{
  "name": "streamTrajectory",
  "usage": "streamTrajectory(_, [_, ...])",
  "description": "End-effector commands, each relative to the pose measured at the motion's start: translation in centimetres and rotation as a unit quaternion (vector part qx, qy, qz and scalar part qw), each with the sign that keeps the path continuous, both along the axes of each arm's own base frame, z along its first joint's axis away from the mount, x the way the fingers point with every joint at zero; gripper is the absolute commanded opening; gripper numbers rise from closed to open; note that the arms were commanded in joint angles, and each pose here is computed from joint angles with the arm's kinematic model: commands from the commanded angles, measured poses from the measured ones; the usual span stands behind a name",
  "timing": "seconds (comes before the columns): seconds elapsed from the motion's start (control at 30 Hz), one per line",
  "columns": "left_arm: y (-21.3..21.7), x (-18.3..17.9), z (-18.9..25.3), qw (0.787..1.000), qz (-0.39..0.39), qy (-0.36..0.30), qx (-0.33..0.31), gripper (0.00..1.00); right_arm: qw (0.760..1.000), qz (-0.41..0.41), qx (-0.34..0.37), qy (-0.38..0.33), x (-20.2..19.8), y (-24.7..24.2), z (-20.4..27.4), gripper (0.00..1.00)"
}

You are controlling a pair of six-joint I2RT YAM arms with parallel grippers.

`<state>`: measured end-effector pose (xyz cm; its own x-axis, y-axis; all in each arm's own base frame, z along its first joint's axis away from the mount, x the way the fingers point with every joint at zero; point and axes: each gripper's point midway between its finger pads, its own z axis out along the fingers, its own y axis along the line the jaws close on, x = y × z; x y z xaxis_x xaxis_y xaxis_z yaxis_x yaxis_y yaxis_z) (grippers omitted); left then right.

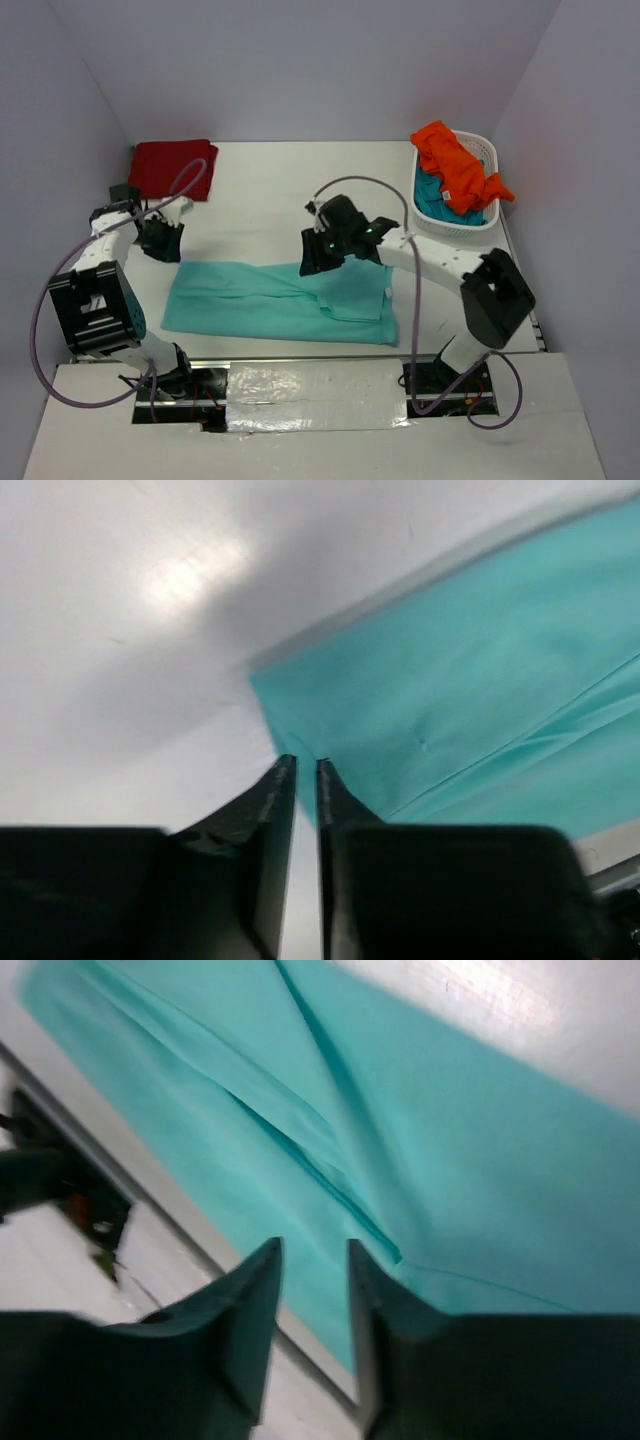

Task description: Fold and stack the t-shirts

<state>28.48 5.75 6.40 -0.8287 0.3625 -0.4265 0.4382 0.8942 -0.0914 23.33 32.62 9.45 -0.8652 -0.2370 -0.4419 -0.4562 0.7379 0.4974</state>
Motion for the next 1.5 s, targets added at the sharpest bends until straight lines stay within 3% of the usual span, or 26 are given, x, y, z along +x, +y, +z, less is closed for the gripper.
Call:
streamTrajectory(0.0, [-0.7,2.2,5.8,0.997,-0.001,-0.068,-0.043,0.31,0.996,-0.065,0.032,-0.060,3.3,-3.3,7.0,0.46])
streamTrajectory(0.1, [0.5,4.2,6.1,0.996,0.039,-0.081,-0.028,0.47,0.983,-0.174,-0.046,-0.028,5.4,-10.4,4.5,0.55])
streamTrajectory(0.27, [1.4,4.2,1.3,0.998,0.057,-0.033,0.013,0.60,0.953,-0.264,-0.150,0.023,5.6,-18.8,-1.4,0.62])
streamTrajectory(0.53, [2.0,2.8,-2.5,0.996,0.069,0.005,0.047,0.62,0.939,-0.258,-0.213,0.078,6.8,-20.9,-7.6,0.59])
streamTrajectory(0.6, [1.7,2.9,-1.8,0.997,0.067,-0.005,0.041,0.63,0.938,-0.248,-0.222,0.093,7.2,-20.7,-8.6,0.55])
streamTrajectory(0.67, [1.7,3.1,-1.0,0.997,0.070,-0.009,0.040,0.63,0.939,-0.238,-0.229,0.101,7.8,-20.5,-9.2,0.42])
streamTrajectory(0.7, [1.8,3.2,-0.8,0.996,0.073,-0.009,0.040,0.63,0.939,-0.235,-0.230,0.101,8.3,-20.4,-9.3,0.34])
streamTrajectory(0.73, [2.1,3.7,-0.1,0.996,0.076,-0.016,0.042,0.64,0.943,-0.232,-0.223,0.088,9.8,-19.9,-8.5,0.17])
streamTrajectory(0.8, [2.2,3.8,0.7,0.996,0.085,-0.015,0.031,0.64,0.942,-0.218,-0.234,0.101,10.8,-19.6,-9.1,0.04])
streamTrajectory(0.83, [2.4,4.4,1.5,0.996,0.086,-0.026,0.028,0.65,0.948,-0.216,-0.223,0.071,13.6,-18.7,-7.4,0.00])
streamTrajectory(0.9, [2.6,4.7,2.2,0.995,0.092,-0.030,0.021,0.65,0.945,-0.209,-0.241,0.078,15.3,-18.5,-8.2,0.00])
streamTrajectory(0.93, [2.8,5.3,3.1,0.995,0.092,-0.040,0.023,0.66,0.948,-0.218,-0.226,0.041,18.7,-17.7,-5.9,0.00])
streamTrajectory(0.97, [2.9,5.5,3.2,0.995,0.091,-0.041,0.023,0.66,0.945,-0.212,-0.242,0.056,19.4,-17.8,-7.4,0.00])
streamTrajectory(1.07, [2.8,6.2,3.6,0.995,0.088,-0.042,0.015,0.67,0.946,-0.218,-0.239,0.022,25.3,-16.4,-6.8,0.22])
streamTrajectory(1.1, [2.8,6.4,3.3,0.995,0.089,-0.035,0.010,0.67,0.949,-0.215,-0.229,0.014,26.8,-15.7,-6.6,0.41])
streamTrajectory(1.13, [2.8,6.8,3.5,0.995,0.091,-0.038,0.010,0.67,0.953,-0.220,-0.206,-0.021,30.4,-14.4,-5.6,0.49])
streamTrajectory(1.17, [2.9,6.9,3.1,0.995,0.091,-0.031,0.007,0.67,0.958,-0.210,-0.191,-0.024,30.9,-13.5,-5.1,0.62])
streamTrajectory(1.23, [2.7,7.2,3.1,0.995,0.092,-0.029,0.002,0.67,0.958,-0.227,-0.154,-0.082,33.8,-12.7,-1.5,0.80])
streamTrajectory(1.27, [2.7,7.3,2.8,0.995,0.092,-0.025,0.000,0.67,0.957,-0.234,-0.142,-0.099,34.3,-12.7,-0.2,0.99])
streamTrajectory(1.33, [2.4,7.4,2.8,0.996,0.089,-0.022,-0.009,0.67,0.949,-0.254,-0.125,-0.137,33.7,-13.4,3.4,1.00])
streamTrajectory(1.37, [2.2,7.3,2.6,0.996,0.088,-0.020,-0.012,0.67,0.949,-0.258,-0.130,-0.125,32.5,-13.9,2.9,1.00])
streamTrajectory(1.4, [2.1,7.4,2.6,0.996,0.088,-0.022,-0.014,0.67,0.937,-0.283,-0.128,-0.162,32.3,-15.1,7.1,1.00])
streamTrajectory(1.47, [1.6,7.3,2.7,0.996,0.085,-0.025,-0.018,0.67,0.928,-0.305,-0.130,-0.168,30.0,-16.3,9.7,1.00])
